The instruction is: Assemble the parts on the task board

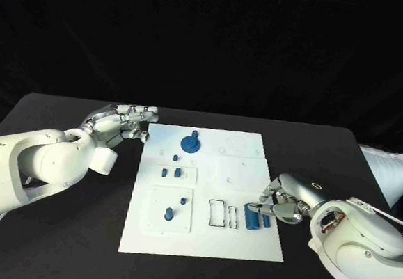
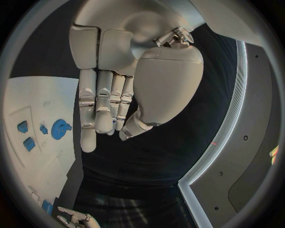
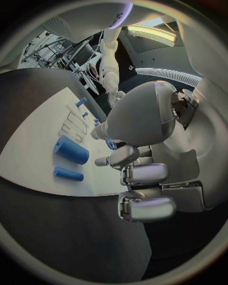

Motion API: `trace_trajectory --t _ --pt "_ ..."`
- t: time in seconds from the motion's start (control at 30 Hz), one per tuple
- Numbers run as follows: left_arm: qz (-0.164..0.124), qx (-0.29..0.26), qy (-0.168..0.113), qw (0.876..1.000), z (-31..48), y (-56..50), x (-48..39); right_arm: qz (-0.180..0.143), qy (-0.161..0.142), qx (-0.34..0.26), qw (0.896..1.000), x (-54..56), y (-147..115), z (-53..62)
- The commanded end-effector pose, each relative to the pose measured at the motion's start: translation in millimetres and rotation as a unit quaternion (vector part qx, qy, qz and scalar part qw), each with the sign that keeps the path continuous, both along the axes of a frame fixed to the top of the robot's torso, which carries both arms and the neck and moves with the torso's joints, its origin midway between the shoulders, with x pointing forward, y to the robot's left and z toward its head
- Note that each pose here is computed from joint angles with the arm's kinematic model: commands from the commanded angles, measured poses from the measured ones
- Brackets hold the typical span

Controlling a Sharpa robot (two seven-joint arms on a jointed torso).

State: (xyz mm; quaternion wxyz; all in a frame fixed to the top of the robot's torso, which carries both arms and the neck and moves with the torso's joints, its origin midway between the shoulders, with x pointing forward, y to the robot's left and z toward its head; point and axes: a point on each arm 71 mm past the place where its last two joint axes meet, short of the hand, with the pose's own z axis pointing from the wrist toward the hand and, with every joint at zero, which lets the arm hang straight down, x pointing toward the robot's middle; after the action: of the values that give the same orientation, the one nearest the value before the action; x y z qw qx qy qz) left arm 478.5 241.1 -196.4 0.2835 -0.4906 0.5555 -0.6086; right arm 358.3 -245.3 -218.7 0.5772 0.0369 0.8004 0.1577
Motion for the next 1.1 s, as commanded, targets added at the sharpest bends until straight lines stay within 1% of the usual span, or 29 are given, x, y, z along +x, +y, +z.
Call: trace_trajectory --t 0.03,0.2,0.43,0.83,1.1 --pt "-0.008 -0.004 -0.004 1.000 1.0 -1.6 -0.5 0.008 0.019 -0.027 0.999 -2.4 1.6 -6.9" --pt "-0.008 -0.004 -0.003 1.000 0.8 -0.9 -0.5 0.018 0.036 -0.040 0.998 -3.2 4.0 -13.9" --pt "-0.010 -0.004 -0.002 1.000 0.6 -0.7 -0.7 0.022 0.049 -0.057 0.997 -1.7 4.3 -21.0" --pt "-0.013 -0.005 -0.001 1.000 0.5 -2.4 -1.3 0.022 0.051 -0.060 0.997 6.3 9.2 -28.5" --pt "-0.015 -0.006 -0.001 1.000 0.7 -3.7 -1.8 0.022 0.057 -0.055 0.997 7.3 14.1 -36.4"
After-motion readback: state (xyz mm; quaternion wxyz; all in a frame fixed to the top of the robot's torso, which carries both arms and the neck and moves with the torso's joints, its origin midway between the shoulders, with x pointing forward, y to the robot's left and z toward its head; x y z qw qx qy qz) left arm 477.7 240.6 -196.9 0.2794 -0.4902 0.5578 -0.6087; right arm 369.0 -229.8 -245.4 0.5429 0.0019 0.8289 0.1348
